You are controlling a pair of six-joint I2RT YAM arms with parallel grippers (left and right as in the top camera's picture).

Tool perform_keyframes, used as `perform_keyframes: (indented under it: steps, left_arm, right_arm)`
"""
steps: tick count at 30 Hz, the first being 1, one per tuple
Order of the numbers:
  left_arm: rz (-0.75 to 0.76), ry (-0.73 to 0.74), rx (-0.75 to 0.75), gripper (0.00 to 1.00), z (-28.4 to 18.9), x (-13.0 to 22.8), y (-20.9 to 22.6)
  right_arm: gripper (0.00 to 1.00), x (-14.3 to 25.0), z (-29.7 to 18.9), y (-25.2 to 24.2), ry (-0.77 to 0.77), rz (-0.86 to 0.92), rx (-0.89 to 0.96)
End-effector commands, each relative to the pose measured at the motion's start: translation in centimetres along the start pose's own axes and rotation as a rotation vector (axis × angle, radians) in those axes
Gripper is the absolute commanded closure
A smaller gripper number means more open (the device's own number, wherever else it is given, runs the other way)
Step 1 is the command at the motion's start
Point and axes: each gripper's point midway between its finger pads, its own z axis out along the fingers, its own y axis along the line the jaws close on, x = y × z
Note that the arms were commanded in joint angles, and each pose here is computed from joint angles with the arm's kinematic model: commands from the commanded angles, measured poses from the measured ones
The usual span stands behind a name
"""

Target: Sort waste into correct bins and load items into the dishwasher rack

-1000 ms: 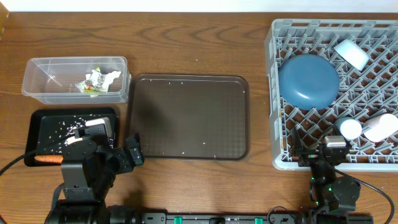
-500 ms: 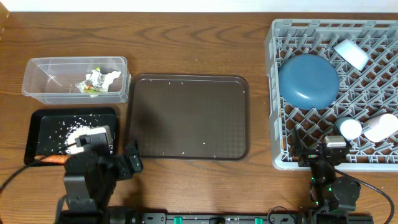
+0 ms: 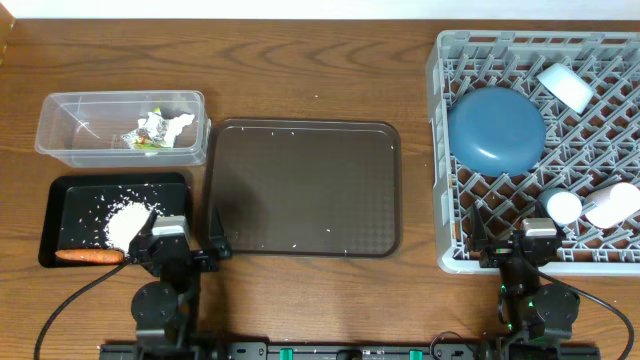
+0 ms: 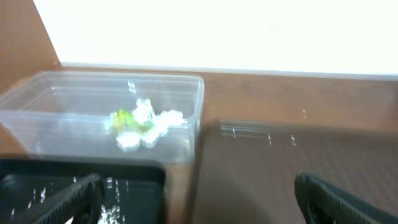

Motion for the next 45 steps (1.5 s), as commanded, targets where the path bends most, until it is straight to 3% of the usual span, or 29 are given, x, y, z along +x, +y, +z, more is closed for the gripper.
perform_keyframes:
  steps: [1,4,14,45]
  left_arm:
    - [0.018,-0.051,-0.058,0.03,0.9,0.7,1.0]
    - [0.012,-0.095,-0.054,0.02,1.7,1.7,1.0]
    - [0.085,0.007,0.01,0.02,1.8,4.1,-0.1]
    - [0.085,0.007,0.015,0.02,1.9,4.1,-0.2]
  right_arm:
    - [0.01,0.1,0.0,0.3,0.002,-0.013,-0.012]
    - [0.01,0.1,0.0,0.3,0.002,-0.012,-0.012]
    - [0.01,0.1,0.0,0.3,0.002,-0.013,-0.012]
    - [0.01,0.1,0.0,0.3,0.002,-0.013,-0.012]
